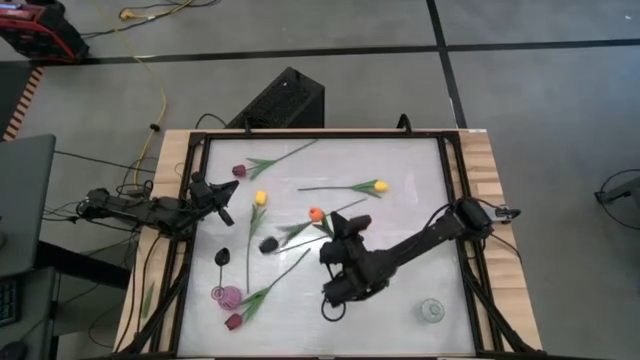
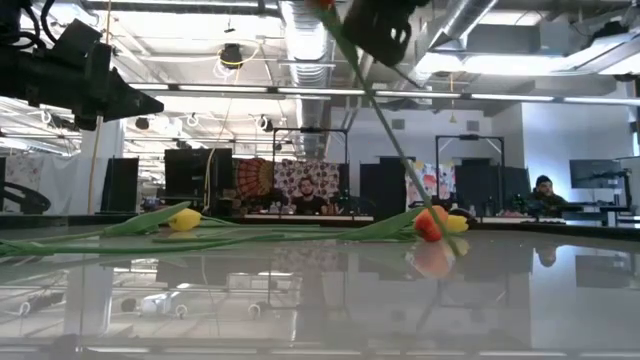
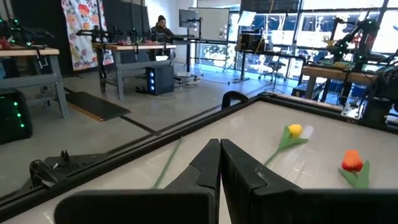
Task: Sort flowers into vase by color
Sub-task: Put the black flower into the pink flower vase
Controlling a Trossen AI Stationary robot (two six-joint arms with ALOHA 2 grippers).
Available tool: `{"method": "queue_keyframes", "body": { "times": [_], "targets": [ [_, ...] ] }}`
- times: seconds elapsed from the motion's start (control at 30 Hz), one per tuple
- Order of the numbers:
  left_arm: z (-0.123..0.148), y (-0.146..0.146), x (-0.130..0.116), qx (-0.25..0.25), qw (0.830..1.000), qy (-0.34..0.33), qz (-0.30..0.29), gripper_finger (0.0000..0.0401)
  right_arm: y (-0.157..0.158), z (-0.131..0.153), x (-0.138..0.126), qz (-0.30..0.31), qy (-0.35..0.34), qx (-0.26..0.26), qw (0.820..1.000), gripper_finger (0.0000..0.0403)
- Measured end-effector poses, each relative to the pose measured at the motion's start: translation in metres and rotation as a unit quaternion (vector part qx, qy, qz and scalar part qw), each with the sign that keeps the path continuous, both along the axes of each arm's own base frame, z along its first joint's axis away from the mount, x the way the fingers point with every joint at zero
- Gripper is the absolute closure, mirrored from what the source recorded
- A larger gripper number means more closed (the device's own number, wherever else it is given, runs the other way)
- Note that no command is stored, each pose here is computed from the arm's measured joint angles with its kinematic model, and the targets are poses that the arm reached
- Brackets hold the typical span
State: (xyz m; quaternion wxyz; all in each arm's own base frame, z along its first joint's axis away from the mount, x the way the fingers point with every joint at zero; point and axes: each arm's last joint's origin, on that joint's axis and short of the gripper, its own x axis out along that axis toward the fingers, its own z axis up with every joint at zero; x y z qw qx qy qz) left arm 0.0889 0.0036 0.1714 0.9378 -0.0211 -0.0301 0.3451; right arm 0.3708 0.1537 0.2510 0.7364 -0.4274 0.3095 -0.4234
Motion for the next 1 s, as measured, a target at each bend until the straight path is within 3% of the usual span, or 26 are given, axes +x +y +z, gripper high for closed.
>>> {"method": "queue_keyframes", "body": {
  "times": [0.17, 0.37, 0.63, 0.77, 0.87, 0.93, 1.0],
  "targets": [
    [0.0, 0.0, 0.0, 0.0, 1.0, 0.0, 0.0, 0.0401, -0.001, 0.002, 0.0, -0.006, -0.052, -0.009, 0.999, 0.0388],
    [0.0, 0.0, 0.0, 0.0, 1.0, 0.0, -0.001, 0.0401, -0.004, 0.01, -0.007, -0.005, -0.044, -0.02, 0.999, 0.0388],
    [0.0, 0.0, 0.0, 0.0, 1.0, 0.0, -0.001, 0.0401, -0.02, 0.067, -0.031, -0.012, -0.118, 0.038, 0.992, 0.0388],
    [0.0, 0.0, 0.0, 0.0, 1.0, 0.0, -0.001, 0.0401, -0.039, 0.099, -0.049, -0.019, -0.139, 0.123, 0.982, 0.0388],
    [0.0, 0.0, 0.0, 0.0, 1.0, 0.0, -0.001, 0.0401, -0.055, 0.116, -0.063, -0.012, -0.105, 0.234, 0.966, 0.0388],
    [0.0, 0.0, 0.0, 0.0, 1.0, 0.0, -0.001, 0.0401, -0.063, 0.121, -0.07, 0.002, -0.06, 0.354, 0.933, 0.0388],
    [0.0, 0.0, 0.0, 0.0, 1.0, 0.0, -0.001, 0.0401, -0.067, 0.12, -0.074, 0.019, -0.007, 0.479, 0.878, 0.0388]
  ]
}}
